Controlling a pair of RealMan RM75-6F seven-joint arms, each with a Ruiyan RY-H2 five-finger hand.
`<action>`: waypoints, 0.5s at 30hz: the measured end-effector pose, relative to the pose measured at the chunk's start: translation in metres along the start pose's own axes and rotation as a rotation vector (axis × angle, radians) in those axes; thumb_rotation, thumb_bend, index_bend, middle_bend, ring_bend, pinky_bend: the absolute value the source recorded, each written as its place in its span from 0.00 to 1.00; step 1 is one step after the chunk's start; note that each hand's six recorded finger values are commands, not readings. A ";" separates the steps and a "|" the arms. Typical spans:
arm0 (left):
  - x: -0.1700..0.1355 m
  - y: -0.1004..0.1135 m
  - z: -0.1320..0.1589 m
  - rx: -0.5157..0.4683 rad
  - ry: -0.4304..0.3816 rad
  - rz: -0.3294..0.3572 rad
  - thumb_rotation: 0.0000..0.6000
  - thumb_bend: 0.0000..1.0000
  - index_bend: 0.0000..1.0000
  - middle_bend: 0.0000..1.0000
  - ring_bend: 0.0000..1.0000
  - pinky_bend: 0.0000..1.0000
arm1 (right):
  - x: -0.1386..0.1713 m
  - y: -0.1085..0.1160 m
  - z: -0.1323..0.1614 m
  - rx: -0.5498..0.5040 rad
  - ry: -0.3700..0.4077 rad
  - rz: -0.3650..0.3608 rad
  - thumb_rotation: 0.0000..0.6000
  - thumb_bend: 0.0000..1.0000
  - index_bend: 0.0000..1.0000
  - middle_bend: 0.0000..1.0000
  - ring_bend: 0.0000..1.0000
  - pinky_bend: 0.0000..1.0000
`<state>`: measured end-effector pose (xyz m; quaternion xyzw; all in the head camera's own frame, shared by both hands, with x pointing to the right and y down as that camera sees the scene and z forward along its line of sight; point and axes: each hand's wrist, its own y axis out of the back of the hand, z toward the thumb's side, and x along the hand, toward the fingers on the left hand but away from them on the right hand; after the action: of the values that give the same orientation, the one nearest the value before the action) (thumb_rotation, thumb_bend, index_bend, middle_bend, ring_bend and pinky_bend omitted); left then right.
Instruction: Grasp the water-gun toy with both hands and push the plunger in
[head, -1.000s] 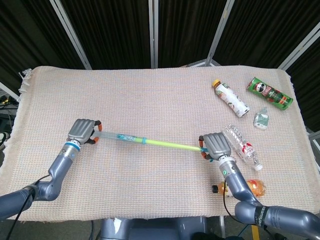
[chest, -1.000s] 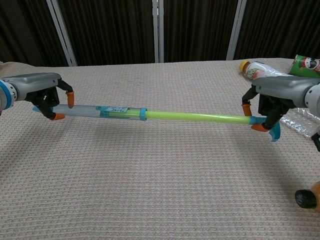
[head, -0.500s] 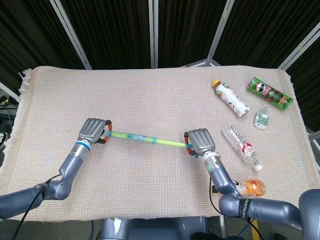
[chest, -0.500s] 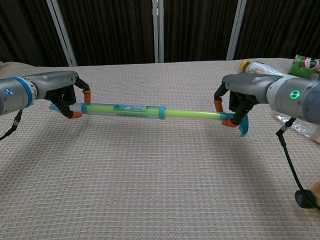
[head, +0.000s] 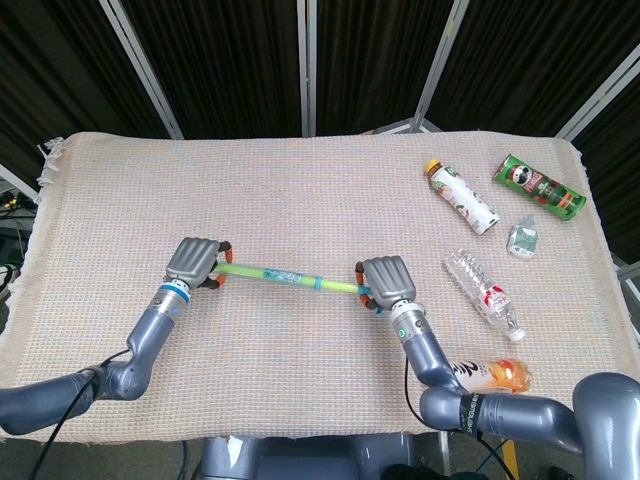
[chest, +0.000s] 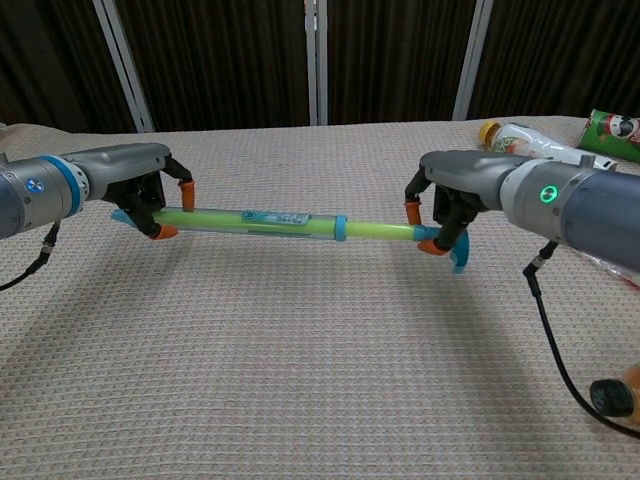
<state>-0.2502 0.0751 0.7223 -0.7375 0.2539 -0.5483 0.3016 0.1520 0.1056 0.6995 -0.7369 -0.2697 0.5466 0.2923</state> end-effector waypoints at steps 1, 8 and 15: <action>0.000 0.000 0.000 -0.001 -0.001 0.000 1.00 0.46 0.78 0.92 0.78 0.93 | 0.000 0.000 0.000 0.000 0.000 -0.001 1.00 0.48 0.66 1.00 1.00 1.00; -0.001 -0.003 -0.002 -0.022 0.001 -0.016 1.00 0.45 0.20 0.92 0.78 0.93 | 0.000 0.002 -0.005 0.001 -0.011 -0.010 1.00 0.10 0.21 1.00 1.00 1.00; -0.009 0.003 -0.020 -0.034 0.026 -0.001 1.00 0.45 0.00 0.92 0.78 0.93 | 0.010 0.015 -0.019 0.039 -0.002 -0.048 1.00 0.00 0.00 1.00 1.00 1.00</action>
<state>-0.2724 0.0760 0.7183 -0.7355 0.2667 -0.5536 0.2853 0.1740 0.1005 0.6866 -0.7238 -0.2769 0.5455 0.3191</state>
